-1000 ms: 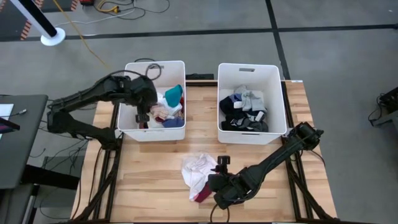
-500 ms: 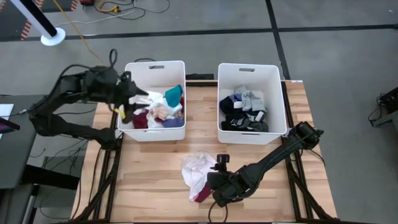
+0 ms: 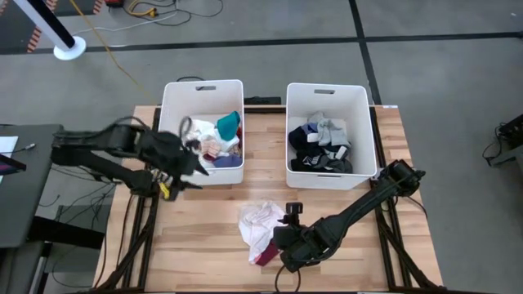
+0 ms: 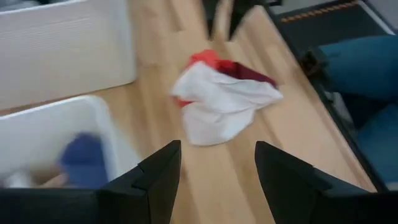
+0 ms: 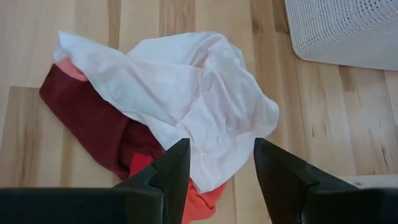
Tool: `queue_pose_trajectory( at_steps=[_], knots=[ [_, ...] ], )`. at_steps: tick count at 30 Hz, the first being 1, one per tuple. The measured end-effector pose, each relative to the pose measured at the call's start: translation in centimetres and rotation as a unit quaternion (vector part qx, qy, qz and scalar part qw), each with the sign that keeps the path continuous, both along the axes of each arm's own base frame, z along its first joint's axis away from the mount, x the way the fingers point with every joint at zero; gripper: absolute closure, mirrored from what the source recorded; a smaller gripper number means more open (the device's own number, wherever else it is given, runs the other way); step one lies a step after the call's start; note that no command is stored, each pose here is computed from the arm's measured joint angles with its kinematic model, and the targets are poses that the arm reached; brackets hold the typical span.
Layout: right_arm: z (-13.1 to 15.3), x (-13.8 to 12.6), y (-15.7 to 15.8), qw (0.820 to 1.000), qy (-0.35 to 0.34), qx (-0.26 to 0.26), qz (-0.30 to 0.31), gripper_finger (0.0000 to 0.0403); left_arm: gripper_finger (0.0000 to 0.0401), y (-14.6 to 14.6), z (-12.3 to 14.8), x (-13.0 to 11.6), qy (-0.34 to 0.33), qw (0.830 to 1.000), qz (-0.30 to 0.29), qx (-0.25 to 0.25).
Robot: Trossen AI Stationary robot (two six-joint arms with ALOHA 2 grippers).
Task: Sort clothes
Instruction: Put the white underwear into the left white bin
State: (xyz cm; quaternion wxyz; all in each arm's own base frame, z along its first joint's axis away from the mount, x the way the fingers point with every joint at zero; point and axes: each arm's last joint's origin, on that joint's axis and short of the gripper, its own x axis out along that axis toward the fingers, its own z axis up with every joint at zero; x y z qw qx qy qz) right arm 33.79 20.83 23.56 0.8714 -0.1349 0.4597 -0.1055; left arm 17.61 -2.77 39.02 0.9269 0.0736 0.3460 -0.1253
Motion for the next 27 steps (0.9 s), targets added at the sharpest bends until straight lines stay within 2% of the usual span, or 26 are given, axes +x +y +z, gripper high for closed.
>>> queue_pose_trajectory(
  at_steps=[9, 16, 20, 27],
  knots=[
    [0.0, -0.1, 0.0, 1.000, 0.005, 0.001, -0.003, 0.0212, 0.0200, -4.8, -3.7, 3.0, 0.017, 0.995, -0.094, -0.002],
    [-0.1, -0.1, 0.0, 1.000, 0.005, 0.002, -0.006, 0.0212, 0.0200, -8.4, -6.8, 5.9, 0.050, 0.990, -0.134, 0.006],
    [-0.1, -0.3, 0.1, 1.000, 0.005, 0.005, -0.009, 0.0212, 0.0200, -9.9, -9.0, 7.8, 0.069, 0.989, -0.126, 0.030],
    [-0.1, -0.8, 0.9, 1.000, 0.003, 0.011, -0.008, 0.0212, 0.0200, -11.2, -13.2, 11.1, 0.094, 0.990, -0.070, 0.079]
  ],
)
